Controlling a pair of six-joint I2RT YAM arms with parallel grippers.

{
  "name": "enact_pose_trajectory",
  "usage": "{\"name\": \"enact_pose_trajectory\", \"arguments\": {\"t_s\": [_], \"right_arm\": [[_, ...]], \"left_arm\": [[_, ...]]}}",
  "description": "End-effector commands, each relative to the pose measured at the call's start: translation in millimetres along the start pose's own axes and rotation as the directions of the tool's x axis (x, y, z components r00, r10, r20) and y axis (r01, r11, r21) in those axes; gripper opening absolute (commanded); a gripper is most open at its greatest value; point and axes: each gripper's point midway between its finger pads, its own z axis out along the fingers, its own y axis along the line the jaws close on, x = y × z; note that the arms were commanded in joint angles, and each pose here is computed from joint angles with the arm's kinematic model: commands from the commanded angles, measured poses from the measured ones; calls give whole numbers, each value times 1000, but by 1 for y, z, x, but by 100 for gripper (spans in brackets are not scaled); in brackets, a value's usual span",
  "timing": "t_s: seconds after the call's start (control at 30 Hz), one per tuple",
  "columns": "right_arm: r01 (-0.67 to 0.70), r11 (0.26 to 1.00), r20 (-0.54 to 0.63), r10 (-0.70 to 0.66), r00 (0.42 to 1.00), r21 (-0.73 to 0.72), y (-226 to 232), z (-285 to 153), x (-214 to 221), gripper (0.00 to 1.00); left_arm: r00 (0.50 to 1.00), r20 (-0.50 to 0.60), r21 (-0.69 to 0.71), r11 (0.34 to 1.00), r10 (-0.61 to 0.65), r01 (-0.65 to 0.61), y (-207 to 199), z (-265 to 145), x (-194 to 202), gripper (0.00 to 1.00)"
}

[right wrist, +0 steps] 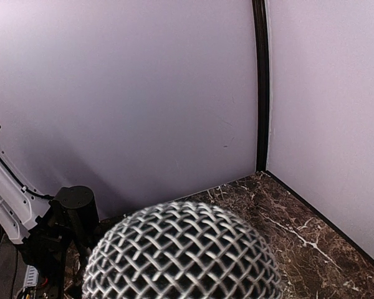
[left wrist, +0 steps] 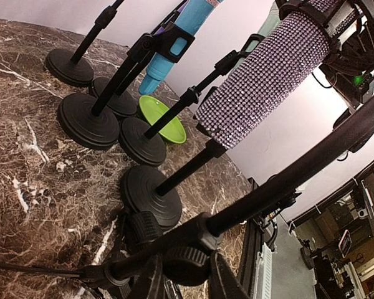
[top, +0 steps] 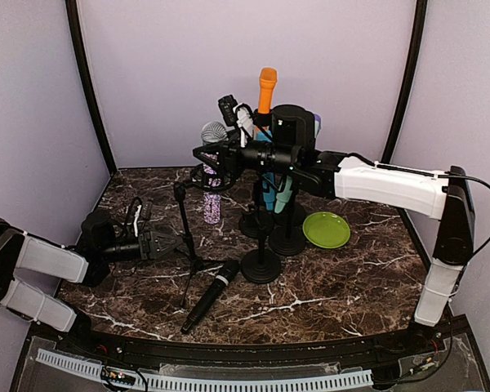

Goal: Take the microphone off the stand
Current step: Unscrew the knob on the microphone stand.

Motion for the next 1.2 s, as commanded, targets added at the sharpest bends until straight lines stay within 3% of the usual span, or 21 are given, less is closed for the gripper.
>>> {"name": "enact_pose_trajectory", "arguments": {"t_s": [0.0, 0.2, 0.43, 0.67, 0.93, 1.03, 1.17], "right_arm": [[20, 999, 101, -16, 995, -47, 18, -16, -41, 16], [47, 997, 83, -41, 996, -67, 24, -17, -36, 15], [70, 995, 42, -67, 997, -75, 33, -17, -22, 15], [81, 993, 16, -80, 997, -82, 37, -14, -12, 14], [82, 993, 1, -82, 997, -82, 39, -13, -6, 14], [81, 994, -1, -81, 997, -80, 39, -14, -5, 13], [76, 995, 6, -76, 997, -68, 38, -16, -4, 13]], "left_arm": [[999, 26, 29, 999, 20, -20, -8, 2, -10, 20], [999, 37, 42, 999, -35, 33, -11, 2, -13, 11], [974, 28, 31, 974, -224, 224, -8, 1, -11, 5], [907, -3, -18, 907, -422, 421, 1, 1, -1, 4], [829, -2, -34, 829, -559, 558, 9, 1, 5, 4], [816, 13, -21, 816, -577, 577, 9, 0, 1, 4], [836, 15, -38, 835, -549, 549, 11, 1, -3, 11]]}}
